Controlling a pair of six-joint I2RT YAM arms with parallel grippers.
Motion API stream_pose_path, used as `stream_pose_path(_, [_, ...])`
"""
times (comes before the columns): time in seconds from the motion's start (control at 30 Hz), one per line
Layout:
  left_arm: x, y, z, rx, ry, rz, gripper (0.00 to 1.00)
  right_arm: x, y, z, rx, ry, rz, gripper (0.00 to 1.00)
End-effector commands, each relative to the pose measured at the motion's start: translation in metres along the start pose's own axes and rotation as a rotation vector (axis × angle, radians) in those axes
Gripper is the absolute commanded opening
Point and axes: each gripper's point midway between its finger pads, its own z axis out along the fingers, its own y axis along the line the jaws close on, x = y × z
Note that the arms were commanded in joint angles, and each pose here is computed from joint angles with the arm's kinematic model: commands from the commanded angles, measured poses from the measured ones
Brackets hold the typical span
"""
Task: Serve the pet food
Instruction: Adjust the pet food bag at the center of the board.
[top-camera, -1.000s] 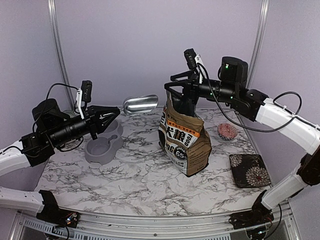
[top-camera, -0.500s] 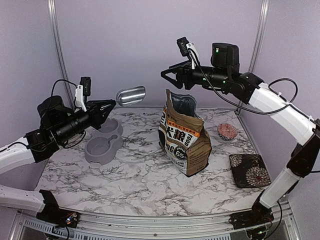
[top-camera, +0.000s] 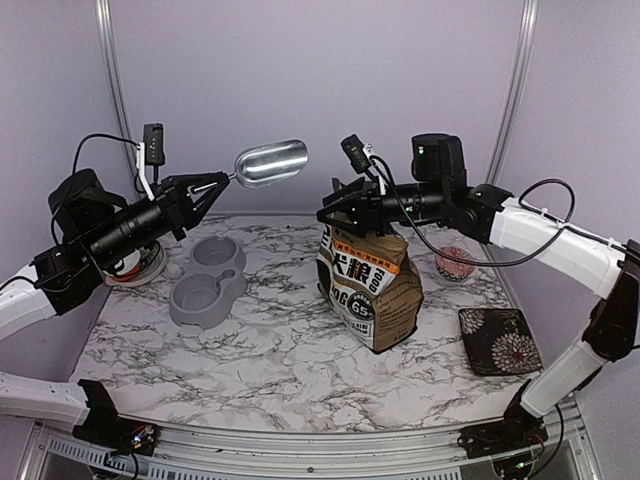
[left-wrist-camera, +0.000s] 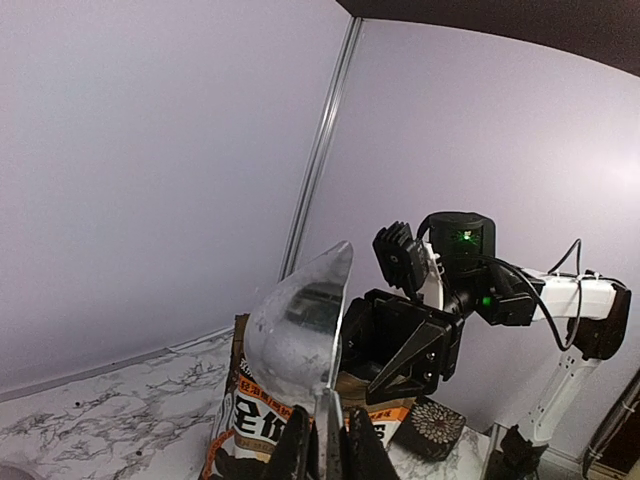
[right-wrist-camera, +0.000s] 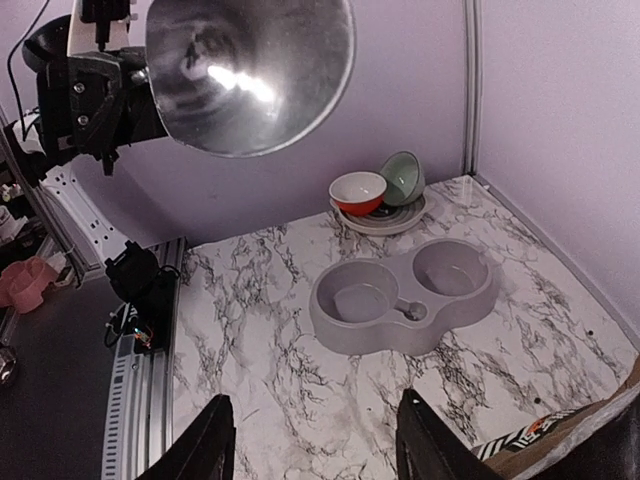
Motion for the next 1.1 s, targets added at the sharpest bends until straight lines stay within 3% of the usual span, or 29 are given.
stream_pose_path(0.0, [-0.021,-0.026,-0.009,0.116,-0.036,-0.087,0.00,-0.051,0.041,-0.040,-0.074,-0.186,-0.111,0.53])
stream_pose_path(0.1, [-0.025,-0.030,-0.009,0.141,-0.039,-0.144,0.00,-0.055,0.041,-0.048,-0.045,-0.201,-0.090,0.53])
stream_pose_path(0.37, [-0.023,-0.052,-0.013,0.257,-0.012,-0.123,0.00,-0.072,0.042,-0.054,-0.032,-0.242,-0.079,0.55])
stream_pose_path(0.5, [-0.024,-0.046,-0.020,0.223,-0.035,-0.117,0.00,-0.076,0.037,-0.052,-0.014,-0.206,-0.067,0.55])
stream_pose_path(0.7, [-0.031,-0.042,-0.027,0.187,-0.068,-0.116,0.00,-0.078,-0.004,-0.072,0.279,-0.147,0.022,0.57])
stream_pose_path(0.9, [-0.029,-0.039,-0.039,0.164,-0.083,-0.083,0.00,-0.051,-0.058,-0.112,0.677,0.006,0.143,0.58])
stream_pose_path(1.07, [-0.016,-0.034,-0.039,0.150,-0.061,-0.082,0.00,-0.029,-0.077,-0.121,0.799,0.150,0.281,0.58])
